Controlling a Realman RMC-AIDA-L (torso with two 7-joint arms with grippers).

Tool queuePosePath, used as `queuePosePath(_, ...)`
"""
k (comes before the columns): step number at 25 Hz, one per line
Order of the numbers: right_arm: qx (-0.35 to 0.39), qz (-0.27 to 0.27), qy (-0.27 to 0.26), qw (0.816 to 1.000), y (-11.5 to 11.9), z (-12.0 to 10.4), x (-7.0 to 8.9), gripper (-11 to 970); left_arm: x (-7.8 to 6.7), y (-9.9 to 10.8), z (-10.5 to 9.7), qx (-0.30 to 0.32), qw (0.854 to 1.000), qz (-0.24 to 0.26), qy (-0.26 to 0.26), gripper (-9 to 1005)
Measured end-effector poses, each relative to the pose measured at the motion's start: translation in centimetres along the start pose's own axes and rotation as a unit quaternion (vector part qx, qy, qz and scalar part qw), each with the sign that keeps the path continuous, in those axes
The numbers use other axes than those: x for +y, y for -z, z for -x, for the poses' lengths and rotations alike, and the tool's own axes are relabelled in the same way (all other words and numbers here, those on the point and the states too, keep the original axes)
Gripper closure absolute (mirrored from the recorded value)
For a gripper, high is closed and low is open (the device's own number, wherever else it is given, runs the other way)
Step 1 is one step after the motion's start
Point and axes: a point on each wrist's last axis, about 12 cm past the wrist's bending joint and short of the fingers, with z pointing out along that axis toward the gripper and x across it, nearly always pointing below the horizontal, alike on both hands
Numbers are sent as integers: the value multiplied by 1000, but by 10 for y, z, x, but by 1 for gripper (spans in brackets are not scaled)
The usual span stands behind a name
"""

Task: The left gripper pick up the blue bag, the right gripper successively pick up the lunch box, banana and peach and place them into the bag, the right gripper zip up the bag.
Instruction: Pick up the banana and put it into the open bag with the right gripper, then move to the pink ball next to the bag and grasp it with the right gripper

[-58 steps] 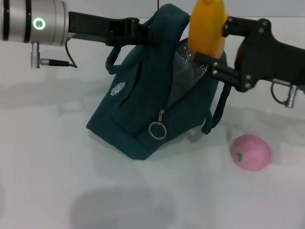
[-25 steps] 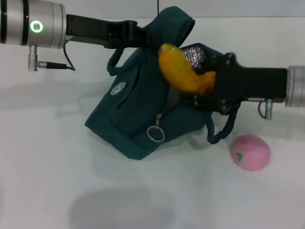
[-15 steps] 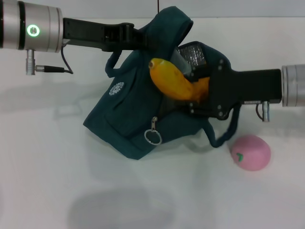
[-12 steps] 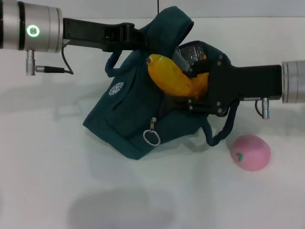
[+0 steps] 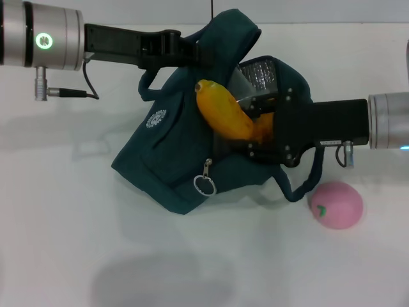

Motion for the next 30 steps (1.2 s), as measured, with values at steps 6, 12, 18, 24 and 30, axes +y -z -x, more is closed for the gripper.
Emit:
queuePosePath(6, -17, -9, -42, 999, 4, 0, 2, 526, -1, -1, 1, 2, 1000, -1, -3, 939)
queuePosePath(12, -15, -14, -85, 996, 7, -3, 3, 526, -1, -1, 0, 3, 1000, -1, -2, 939)
queuePosePath(18, -18, -30, -112, 993, 15, -8, 6, 526, -2, -1, 0, -1, 1000, -5, -1, 939)
queuePosePath(24, -18, -23, -151, 988, 19, -9, 9, 441, -1, 0, 0, -1, 1000, -5, -1, 939)
queuePosePath(30, -40, -6, -174, 984, 31, -2, 9, 338, 0, 1, 0, -2, 1000, -4, -1, 939)
